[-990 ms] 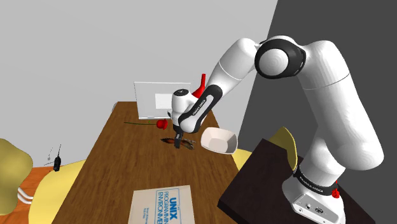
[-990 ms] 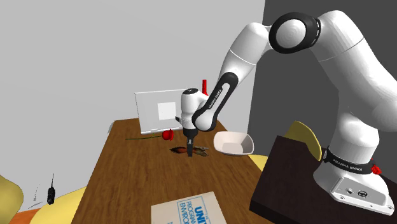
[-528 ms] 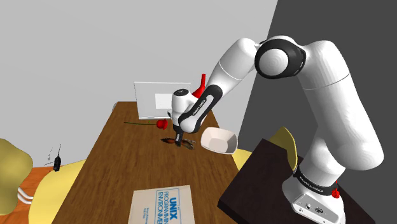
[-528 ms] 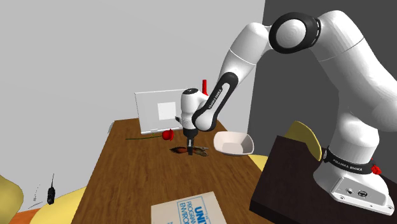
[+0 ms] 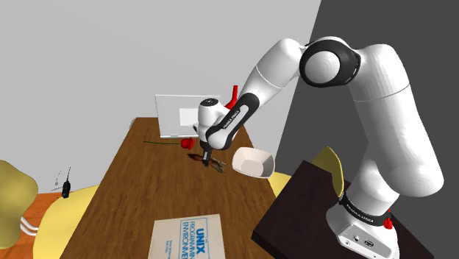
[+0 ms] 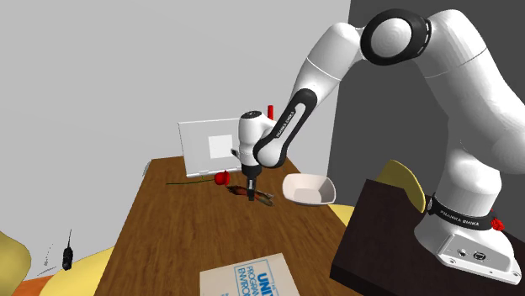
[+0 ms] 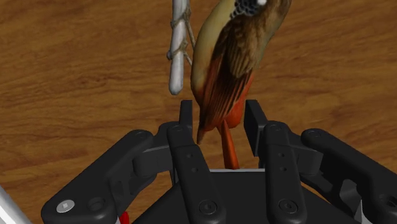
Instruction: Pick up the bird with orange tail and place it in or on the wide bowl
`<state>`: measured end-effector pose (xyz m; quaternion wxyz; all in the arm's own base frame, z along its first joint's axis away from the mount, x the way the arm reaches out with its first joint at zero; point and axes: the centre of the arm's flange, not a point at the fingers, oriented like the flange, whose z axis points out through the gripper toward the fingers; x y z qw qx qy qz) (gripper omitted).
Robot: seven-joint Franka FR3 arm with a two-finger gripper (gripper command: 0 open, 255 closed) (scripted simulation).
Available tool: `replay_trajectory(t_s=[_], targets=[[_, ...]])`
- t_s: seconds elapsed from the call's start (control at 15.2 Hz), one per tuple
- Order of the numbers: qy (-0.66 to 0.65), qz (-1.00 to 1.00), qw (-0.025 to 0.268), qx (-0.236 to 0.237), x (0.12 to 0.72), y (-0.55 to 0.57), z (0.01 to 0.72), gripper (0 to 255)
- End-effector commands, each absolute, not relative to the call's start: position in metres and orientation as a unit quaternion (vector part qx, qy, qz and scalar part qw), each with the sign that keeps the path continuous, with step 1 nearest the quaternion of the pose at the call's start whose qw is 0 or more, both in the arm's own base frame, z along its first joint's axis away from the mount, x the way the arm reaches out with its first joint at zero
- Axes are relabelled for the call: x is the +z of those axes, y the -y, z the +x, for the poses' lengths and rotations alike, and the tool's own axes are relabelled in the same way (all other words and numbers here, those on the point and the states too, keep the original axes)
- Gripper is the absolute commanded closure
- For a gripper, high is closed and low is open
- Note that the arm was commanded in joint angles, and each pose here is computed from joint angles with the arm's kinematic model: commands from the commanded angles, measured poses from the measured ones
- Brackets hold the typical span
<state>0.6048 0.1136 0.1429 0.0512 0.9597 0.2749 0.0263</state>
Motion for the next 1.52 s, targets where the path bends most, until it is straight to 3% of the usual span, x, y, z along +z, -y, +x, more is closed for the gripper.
replay_trajectory(t_s=[0.0, 1.19, 1.45], targets=[[-0.275, 0.96, 0.051, 0.026, 0.155, -0.113, 0.604, 255], [-0.275, 0.96, 0.051, 0.026, 0.246, -0.113, 0.604, 255], [-0.275, 0.96, 0.051, 0.026, 0.247, -0.078, 0.564, 255]])
